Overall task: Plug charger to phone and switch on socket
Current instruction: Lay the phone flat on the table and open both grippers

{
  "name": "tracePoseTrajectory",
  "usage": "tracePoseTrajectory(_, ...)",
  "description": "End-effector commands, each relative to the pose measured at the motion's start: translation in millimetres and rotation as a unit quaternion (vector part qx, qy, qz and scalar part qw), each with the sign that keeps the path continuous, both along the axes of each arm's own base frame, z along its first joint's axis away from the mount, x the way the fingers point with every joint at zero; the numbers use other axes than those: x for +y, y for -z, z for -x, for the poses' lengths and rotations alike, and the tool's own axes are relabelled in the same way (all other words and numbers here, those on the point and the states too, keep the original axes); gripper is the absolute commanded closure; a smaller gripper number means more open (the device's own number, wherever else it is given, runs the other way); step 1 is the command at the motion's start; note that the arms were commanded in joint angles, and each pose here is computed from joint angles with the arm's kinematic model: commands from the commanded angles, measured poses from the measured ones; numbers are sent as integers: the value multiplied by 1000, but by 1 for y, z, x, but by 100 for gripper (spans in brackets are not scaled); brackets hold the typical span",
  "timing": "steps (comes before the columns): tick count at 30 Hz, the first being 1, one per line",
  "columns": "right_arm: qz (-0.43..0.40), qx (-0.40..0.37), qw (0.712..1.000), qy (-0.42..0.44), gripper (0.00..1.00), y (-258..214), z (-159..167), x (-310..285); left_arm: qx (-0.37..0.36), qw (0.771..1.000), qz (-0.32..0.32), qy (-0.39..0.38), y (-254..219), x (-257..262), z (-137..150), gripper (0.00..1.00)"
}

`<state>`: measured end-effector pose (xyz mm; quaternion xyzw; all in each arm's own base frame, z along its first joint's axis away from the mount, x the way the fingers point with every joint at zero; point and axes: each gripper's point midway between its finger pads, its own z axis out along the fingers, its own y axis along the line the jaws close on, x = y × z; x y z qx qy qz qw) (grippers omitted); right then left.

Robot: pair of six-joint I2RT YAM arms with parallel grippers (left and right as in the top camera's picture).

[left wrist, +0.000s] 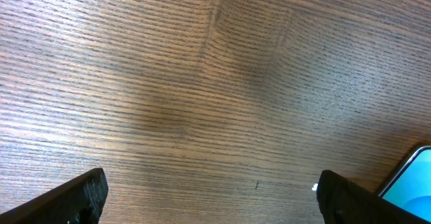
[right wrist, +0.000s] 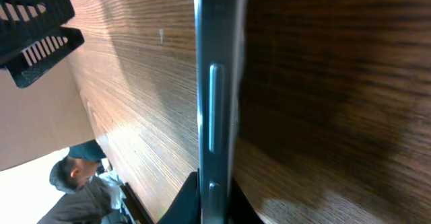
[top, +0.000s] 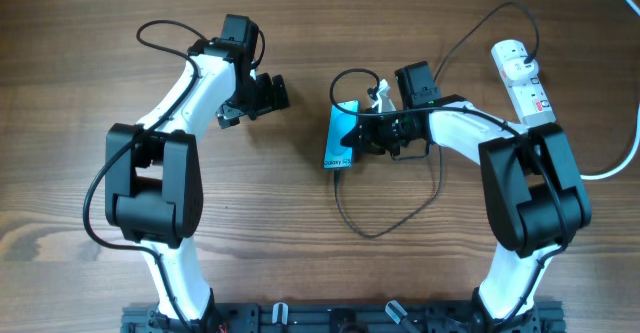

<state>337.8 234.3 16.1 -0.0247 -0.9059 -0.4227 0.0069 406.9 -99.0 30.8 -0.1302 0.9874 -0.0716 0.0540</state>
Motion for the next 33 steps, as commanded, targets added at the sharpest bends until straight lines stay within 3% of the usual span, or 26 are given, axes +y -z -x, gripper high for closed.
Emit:
tracePoseTrajectory(1, 14, 12, 1000, -3, 84, 18, 3, -2, -15, 1000, -8, -6, -10, 3, -4, 0)
tracePoseTrajectory(10, 14, 10, 1000, -3, 52, 18, 2, -2, -15, 1000, -8, -6, -10, 3, -4, 0)
tracePoseTrajectory(17, 78, 44, 995, 48, 45, 32, 1, -18, -15, 1000, -8, -6, -10, 3, -4, 0)
tracePoseTrajectory(24, 138, 22, 989, 57, 29, 22, -8, -34, -15, 1000, -8, -6, -10, 3, -4, 0)
tracePoseTrajectory(30, 133, 18, 989, 55, 28, 17, -9, -33, -15, 1000, -8, -6, -10, 3, -4, 0)
tracePoseTrajectory(33, 103, -1, 994, 41, 26, -12, -11, -25, -15, 1000, -8, -6, -10, 3, -4, 0)
